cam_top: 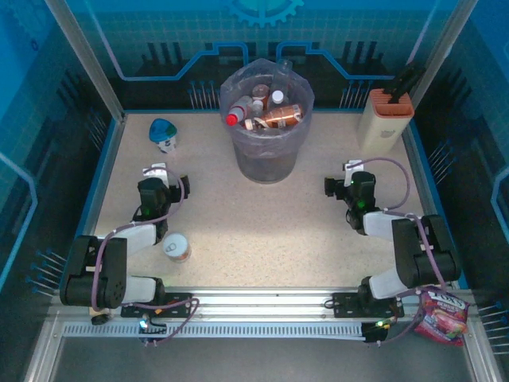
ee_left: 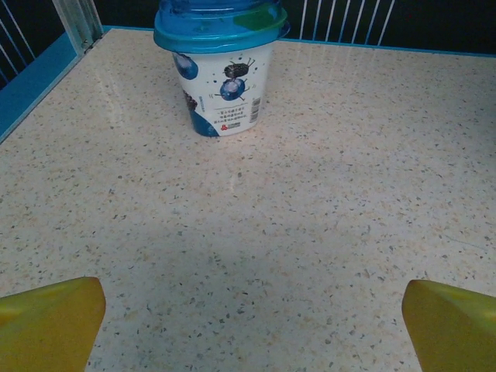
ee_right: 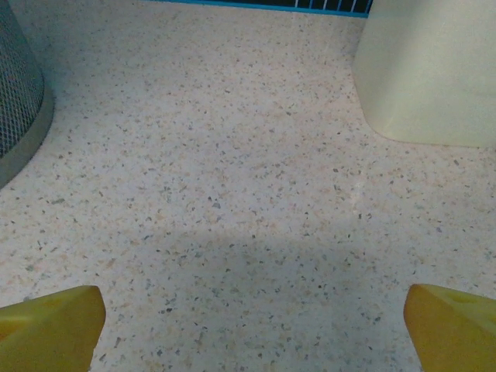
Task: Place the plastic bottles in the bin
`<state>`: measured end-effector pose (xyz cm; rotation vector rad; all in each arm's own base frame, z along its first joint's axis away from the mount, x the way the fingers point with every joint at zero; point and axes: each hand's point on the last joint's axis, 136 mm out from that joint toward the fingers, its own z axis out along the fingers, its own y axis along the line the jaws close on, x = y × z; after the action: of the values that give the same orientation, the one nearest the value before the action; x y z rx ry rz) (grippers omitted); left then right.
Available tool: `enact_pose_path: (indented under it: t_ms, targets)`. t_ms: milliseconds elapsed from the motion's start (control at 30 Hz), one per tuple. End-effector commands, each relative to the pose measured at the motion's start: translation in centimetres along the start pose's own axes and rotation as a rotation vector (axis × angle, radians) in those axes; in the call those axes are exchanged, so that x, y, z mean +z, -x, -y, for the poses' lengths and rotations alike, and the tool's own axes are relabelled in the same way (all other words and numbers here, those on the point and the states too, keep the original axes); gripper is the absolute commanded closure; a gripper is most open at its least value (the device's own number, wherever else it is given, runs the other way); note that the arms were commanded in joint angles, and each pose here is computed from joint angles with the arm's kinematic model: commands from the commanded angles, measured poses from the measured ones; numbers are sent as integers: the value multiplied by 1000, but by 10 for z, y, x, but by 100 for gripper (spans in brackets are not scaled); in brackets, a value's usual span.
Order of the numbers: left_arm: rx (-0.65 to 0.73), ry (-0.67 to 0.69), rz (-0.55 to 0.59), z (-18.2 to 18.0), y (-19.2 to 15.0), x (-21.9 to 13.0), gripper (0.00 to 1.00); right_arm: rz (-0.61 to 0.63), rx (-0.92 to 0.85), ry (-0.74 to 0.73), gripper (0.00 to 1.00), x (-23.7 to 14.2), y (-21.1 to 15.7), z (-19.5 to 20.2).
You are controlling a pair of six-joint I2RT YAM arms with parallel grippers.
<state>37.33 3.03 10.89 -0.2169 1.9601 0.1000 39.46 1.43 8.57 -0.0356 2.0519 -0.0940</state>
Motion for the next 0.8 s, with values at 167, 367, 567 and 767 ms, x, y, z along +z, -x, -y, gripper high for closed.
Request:
enact_pose_path:
  t_ms: [167, 367, 567, 767]
  targets:
    - [18, -38, 27, 5, 9, 1, 1, 183, -19, 19, 0, -4, 15, -2]
    - [-86, -113, 61, 14, 13, 0, 1, 173, 4, -8, 0, -5, 15, 4]
    - [-3, -120, 8, 29, -2, 23, 1, 170, 6, -6, 0, -5, 14, 4]
    - [1, -98, 69, 25, -5, 23, 1, 169, 7, -18, 0, -5, 13, 6]
